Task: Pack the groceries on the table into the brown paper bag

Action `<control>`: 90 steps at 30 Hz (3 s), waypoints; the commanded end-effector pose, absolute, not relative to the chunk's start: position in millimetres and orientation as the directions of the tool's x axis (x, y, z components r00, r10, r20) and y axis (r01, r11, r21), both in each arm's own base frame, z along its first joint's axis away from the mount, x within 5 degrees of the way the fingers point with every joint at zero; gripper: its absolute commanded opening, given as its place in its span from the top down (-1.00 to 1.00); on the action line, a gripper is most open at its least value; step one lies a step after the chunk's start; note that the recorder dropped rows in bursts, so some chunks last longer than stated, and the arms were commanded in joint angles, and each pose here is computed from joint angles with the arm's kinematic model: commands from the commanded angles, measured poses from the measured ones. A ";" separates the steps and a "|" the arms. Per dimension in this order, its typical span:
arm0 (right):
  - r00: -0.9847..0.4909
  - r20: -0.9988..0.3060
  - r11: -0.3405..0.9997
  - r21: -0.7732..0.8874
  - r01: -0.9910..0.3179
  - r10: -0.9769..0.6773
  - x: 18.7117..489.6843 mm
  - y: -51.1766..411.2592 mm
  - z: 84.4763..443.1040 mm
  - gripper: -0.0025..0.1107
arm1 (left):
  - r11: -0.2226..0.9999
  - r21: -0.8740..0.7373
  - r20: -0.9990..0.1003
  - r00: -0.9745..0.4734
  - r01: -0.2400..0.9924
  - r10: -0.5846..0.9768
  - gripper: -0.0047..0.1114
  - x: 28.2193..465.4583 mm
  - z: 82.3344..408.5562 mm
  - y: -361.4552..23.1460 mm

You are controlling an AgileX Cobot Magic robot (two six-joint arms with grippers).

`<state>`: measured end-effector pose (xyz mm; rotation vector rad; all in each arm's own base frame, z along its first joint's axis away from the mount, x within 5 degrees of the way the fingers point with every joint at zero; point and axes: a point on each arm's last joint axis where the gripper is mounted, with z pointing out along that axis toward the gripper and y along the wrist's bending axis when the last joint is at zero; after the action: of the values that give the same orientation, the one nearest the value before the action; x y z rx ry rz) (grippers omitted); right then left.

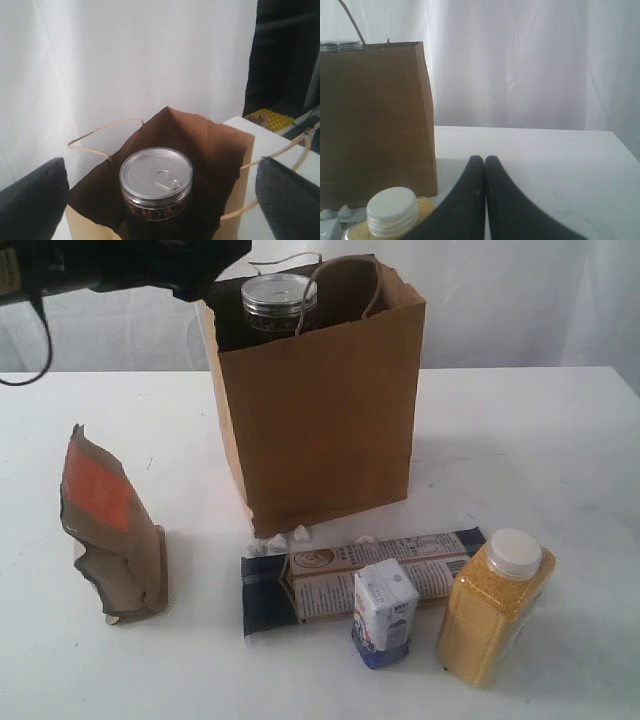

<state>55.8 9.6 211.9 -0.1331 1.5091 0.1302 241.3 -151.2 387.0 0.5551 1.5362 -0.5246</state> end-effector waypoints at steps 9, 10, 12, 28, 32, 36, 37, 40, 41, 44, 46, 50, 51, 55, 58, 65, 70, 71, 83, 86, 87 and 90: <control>0.066 -0.998 0.987 -0.014 -0.158 -0.003 55.6 9.0 211.1 0.96 | 0.622 -0.117 -0.993 -0.080 0.774 -0.088 0.53 163.8 417.4 -129.0; 0.066 -0.998 0.987 -0.014 -0.158 -0.003 55.6 9.0 211.1 0.96 | 0.593 -0.112 -0.993 -0.076 0.798 -0.085 0.70 158.6 418.9 -129.7; 0.066 -0.998 0.987 -0.014 -0.158 -0.003 55.6 9.0 211.1 0.96 | 0.549 -0.108 -0.994 -0.077 0.829 -0.079 0.92 152.4 419.9 -131.4; 0.120 -0.988 0.983 0.080 -0.167 0.101 55.0 8.7 217.5 0.96 | 0.395 -0.130 -0.991 -0.106 0.909 -0.081 0.92 135.8 422.0 -137.4; 0.233 -0.947 0.964 0.178 -0.198 0.223 52.6 7.8 229.8 0.96 | 0.375 -0.137 -0.990 -0.115 0.917 -0.079 0.92 134.0 421.7 -138.2; 0.318 -0.862 0.909 0.319 -0.267 0.396 48.7 6.2 241.2 0.96 | 0.382 -0.137 -0.990 -0.114 0.914 -0.081 0.92 134.7 421.8 -137.9; 0.321 -0.836 0.886 0.361 -0.290 0.445 48.0 6.0 242.9 0.96 | 0.396 -0.137 -0.990 -0.113 0.908 -0.085 0.92 136.0 422.0 -137.4; 0.261 -0.836 0.865 0.411 -0.287 0.483 49.7 6.6 238.8 0.96 | 0.475 -0.136 -0.990 -0.100 0.870 -0.099 0.92 143.2 422.6 -133.7; 0.203 -0.855 0.868 0.421 -0.265 0.477 50.3 7.2 240.2 0.96 | 0.509 -0.135 -0.990 -0.094 0.850 -0.106 0.92 146.3 422.9 -131.9; 0.026 -0.893 0.878 0.436 -0.197 0.449 46.0 8.0 254.1 0.96 | 0.630 -0.116 -0.992 -0.060 0.768 -0.110 0.92 157.3 423.3 -124.1; -0.076 -0.900 0.886 0.436 -0.155 0.430 47.2 8.9 265.2 0.96 | 0.700 -0.097 -0.994 -0.039 0.707 -0.098 0.92 164.1 418.7 -118.9; -0.250 -0.924 0.938 0.325 -0.118 0.289 56.9 12.1 297.2 0.92 | 0.822 -0.102 -0.995 -0.049 0.561 -0.089 0.92 176.7 402.0 -106.6; -0.304 -0.923 0.950 0.284 -0.128 0.235 60.9 14.1 305.5 0.86 | 0.845 -0.089 -0.996 -0.051 0.527 -0.073 0.92 179.0 396.0 -103.8; -0.497 -0.862 0.956 0.222 -0.192 0.100 80.8 25.9 333.7 0.35 | 0.902 -0.036 -0.996 -0.086 0.431 0.002 0.92 184.4 368.0 -95.4; -0.606 -0.792 0.956 0.231 -0.182 0.075 100.5 31.7 344.2 -0.17 | 0.917 -0.023 -0.990 -0.139 0.399 0.036 0.92 183.9 344.7 -91.5; -0.778 -0.621 0.938 0.316 -0.140 0.093 153.9 49.3 343.7 -0.27 | 0.956 -0.078 -0.970 -0.241 0.283 -0.008 0.92 166.8 300.0 -71.6; -0.858 -0.503 0.923 0.370 -0.101 0.108 180.3 59.5 329.0 -0.28 | 0.967 -0.076 -0.979 -0.202 0.242 -0.027 0.92 150.0 295.8 -57.6; -0.878 -0.467 0.920 0.381 -0.090 0.108 185.0 61.7 324.8 -0.28 | 0.967 -0.081 -0.982 -0.188 0.243 -0.034 0.92 145.7 296.7 -55.3; -0.915 -0.332 0.927 0.362 0.100 0.229 205.1 59.9 302.2 -0.29 | 0.956 -0.111 -0.992 -0.087 0.270 -0.091 0.92 123.7 311.3 -45.1; -0.906 -0.311 0.910 0.383 0.158 0.288 208.1 60.4 300.4 -0.29 | 0.953 -0.112 -0.992 -0.088 0.281 -0.091 0.92 123.1 311.4 -46.0; -0.903 -0.304 0.905 0.389 0.174 0.304 209.2 60.6 299.7 -0.29 | 0.952 -0.112 -0.992 -0.088 0.284 -0.091 0.92 123.1 311.4 -46.2; -0.895 -0.272 0.887 0.401 0.228 0.353 213.0 61.5 295.9 -0.29 | 0.952 -0.099 -0.993 -0.085 0.289 -0.077 0.92 122.9 311.4 -46.6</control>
<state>209.1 60.7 297.1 0.3668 2.7206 0.5085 124.3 -46.2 312.3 0.1397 1.6353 -0.3131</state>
